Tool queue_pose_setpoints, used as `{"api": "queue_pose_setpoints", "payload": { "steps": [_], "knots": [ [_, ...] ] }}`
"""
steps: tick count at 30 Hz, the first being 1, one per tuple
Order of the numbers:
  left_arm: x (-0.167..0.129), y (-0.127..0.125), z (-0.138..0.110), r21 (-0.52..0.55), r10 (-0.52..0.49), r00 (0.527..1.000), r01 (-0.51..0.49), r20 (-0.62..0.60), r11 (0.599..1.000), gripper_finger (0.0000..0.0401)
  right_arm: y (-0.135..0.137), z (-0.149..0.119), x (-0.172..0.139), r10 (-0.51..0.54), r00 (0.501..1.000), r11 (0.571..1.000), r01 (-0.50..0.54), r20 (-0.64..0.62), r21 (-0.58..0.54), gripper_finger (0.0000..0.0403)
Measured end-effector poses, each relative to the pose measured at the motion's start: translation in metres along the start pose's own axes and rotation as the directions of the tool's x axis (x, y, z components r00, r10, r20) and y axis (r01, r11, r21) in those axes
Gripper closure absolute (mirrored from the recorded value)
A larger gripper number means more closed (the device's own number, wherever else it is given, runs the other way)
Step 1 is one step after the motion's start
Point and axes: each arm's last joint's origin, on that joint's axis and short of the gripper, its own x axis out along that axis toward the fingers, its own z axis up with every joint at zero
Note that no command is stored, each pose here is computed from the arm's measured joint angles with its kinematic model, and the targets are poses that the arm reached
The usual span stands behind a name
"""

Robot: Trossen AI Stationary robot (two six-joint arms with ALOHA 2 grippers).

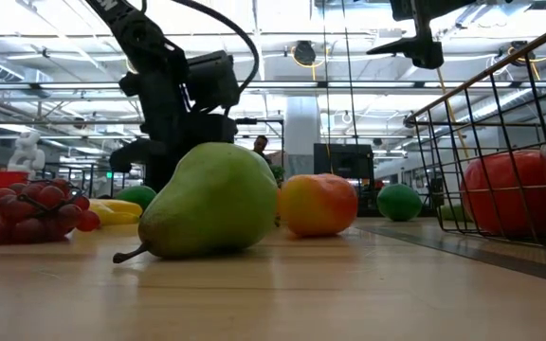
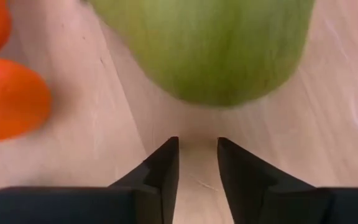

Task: Build produce basket
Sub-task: Put the top green pear into the wire basket

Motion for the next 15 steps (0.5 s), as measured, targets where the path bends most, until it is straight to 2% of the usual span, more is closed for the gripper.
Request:
{"api": "queue_pose_setpoints", "payload": {
  "steps": [4,7,10,15],
  "knots": [
    [-0.007,-0.003,0.003,-0.109,-0.028,0.999,0.031,0.037,0.994,0.0302,0.0,0.0,0.0,0.0,1.0,1.0,0.0,0.0,0.002,0.0062],
    [-0.019,-0.006,0.005,-0.266,-0.035,0.998,0.05,0.06,0.963,0.0303,0.0,0.0,0.0,-0.001,1.0,1.0,0.001,0.0,0.004,0.0062],
    [-0.035,-0.008,0.006,-0.448,-0.019,0.996,0.055,0.084,0.893,0.0304,0.0,0.0,0.0,-0.001,1.0,1.0,0.001,0.0,0.003,0.0062],
    [-0.075,-0.012,0.007,-0.686,0.057,0.984,0.075,0.168,0.724,0.0304,-0.001,0.0,0.0,-0.007,1.0,1.0,0.007,-0.004,-0.007,0.0062]
  ]
}}
